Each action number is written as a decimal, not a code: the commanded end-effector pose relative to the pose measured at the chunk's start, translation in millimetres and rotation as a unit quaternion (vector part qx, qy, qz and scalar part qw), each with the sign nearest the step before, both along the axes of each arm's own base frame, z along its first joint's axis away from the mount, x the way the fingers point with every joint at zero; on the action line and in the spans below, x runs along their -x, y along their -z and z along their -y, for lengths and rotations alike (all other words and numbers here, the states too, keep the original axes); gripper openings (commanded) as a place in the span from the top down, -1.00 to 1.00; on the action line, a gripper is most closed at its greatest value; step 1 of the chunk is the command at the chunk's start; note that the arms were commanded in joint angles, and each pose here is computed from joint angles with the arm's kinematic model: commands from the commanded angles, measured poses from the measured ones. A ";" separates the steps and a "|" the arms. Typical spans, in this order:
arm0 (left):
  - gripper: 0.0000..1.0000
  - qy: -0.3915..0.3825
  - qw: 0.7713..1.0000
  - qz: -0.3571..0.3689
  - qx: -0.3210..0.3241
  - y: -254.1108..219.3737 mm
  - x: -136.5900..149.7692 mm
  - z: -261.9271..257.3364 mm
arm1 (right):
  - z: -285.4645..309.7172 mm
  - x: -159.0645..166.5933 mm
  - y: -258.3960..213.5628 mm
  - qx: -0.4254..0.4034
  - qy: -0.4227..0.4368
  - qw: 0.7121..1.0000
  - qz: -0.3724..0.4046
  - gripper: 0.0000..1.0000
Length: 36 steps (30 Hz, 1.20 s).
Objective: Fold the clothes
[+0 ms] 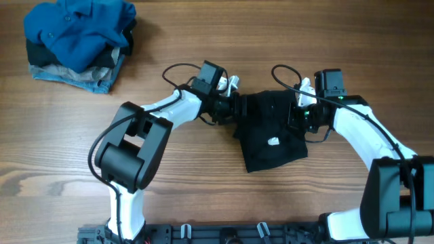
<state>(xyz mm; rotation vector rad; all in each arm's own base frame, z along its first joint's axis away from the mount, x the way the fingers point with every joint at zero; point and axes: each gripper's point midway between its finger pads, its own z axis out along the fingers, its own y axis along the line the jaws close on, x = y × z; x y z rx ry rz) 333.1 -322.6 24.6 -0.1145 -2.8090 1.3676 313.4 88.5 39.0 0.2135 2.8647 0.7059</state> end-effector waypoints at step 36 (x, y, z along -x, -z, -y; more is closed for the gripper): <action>-0.96 -0.030 0.980 -0.185 -0.071 31.2 63.5 9.5 | 24.1 -3.8 25.9 0.062 0.082 0.994 -0.039 0.91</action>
